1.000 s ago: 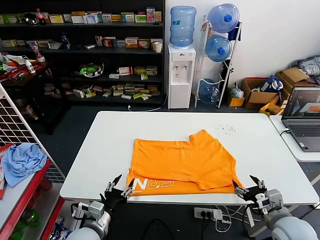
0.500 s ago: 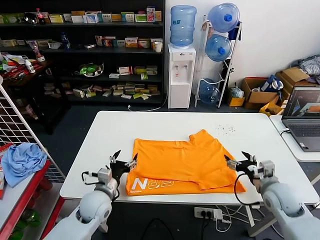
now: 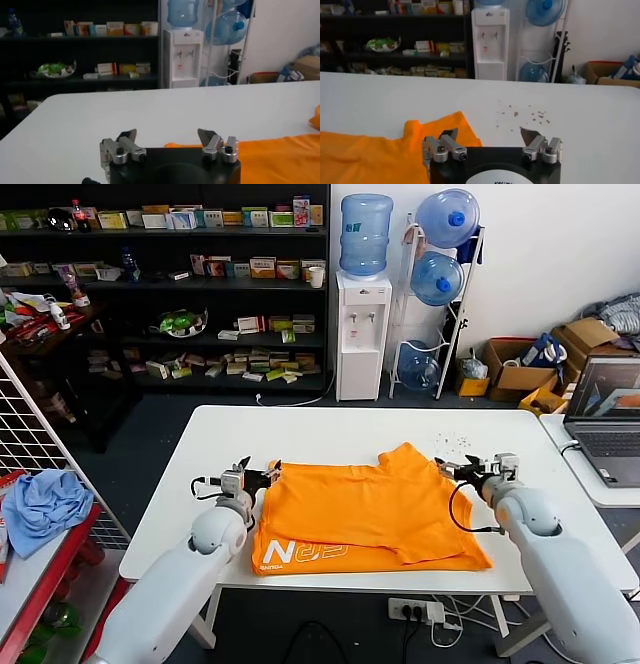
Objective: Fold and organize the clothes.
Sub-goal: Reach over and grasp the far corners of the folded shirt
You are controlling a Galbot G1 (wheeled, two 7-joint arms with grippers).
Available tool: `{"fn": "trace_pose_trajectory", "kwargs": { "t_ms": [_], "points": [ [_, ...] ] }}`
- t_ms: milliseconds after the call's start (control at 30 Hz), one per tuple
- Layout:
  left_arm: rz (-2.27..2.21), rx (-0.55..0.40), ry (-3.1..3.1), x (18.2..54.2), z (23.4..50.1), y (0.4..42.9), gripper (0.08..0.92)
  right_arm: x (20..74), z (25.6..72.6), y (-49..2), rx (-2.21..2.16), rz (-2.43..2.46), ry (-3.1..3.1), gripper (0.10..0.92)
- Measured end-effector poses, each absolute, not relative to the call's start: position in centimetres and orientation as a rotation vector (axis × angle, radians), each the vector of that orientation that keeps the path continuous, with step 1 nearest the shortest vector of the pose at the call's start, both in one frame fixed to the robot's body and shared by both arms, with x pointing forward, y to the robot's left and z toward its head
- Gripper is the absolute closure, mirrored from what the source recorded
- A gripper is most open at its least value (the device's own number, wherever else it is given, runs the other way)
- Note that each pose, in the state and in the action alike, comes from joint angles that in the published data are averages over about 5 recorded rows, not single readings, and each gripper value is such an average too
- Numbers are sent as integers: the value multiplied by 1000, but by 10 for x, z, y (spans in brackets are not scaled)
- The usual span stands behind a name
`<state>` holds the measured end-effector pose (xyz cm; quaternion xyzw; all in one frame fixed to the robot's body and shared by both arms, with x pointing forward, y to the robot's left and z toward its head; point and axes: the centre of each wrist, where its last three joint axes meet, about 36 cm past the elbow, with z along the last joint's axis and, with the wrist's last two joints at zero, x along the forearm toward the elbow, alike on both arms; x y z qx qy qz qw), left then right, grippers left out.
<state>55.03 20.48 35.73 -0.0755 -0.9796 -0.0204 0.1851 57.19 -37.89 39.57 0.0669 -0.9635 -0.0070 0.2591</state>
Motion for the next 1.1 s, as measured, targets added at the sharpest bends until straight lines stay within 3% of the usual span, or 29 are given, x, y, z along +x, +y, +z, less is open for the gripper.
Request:
{"fn": "trace_pose_trajectory", "kwargs": {
  "t_ms": [233, 400, 967, 1100],
  "points": [
    [-65, -194, -2702, 578, 346, 199, 177, 597, 376, -370, 194, -36, -2578, 216],
    [-71, -186, -2666, 588, 339, 197, 224, 606, 365, -364, 199, -31, -2562, 343],
    [-62, -217, -2595, 587, 327, 199, 718, 616, 351, -357, 195, -5, -2532, 819],
    [-59, -214, -2595, 583, 326, 204, 830, 614, 353, -356, 197, 2, -2539, 894]
  ]
}}
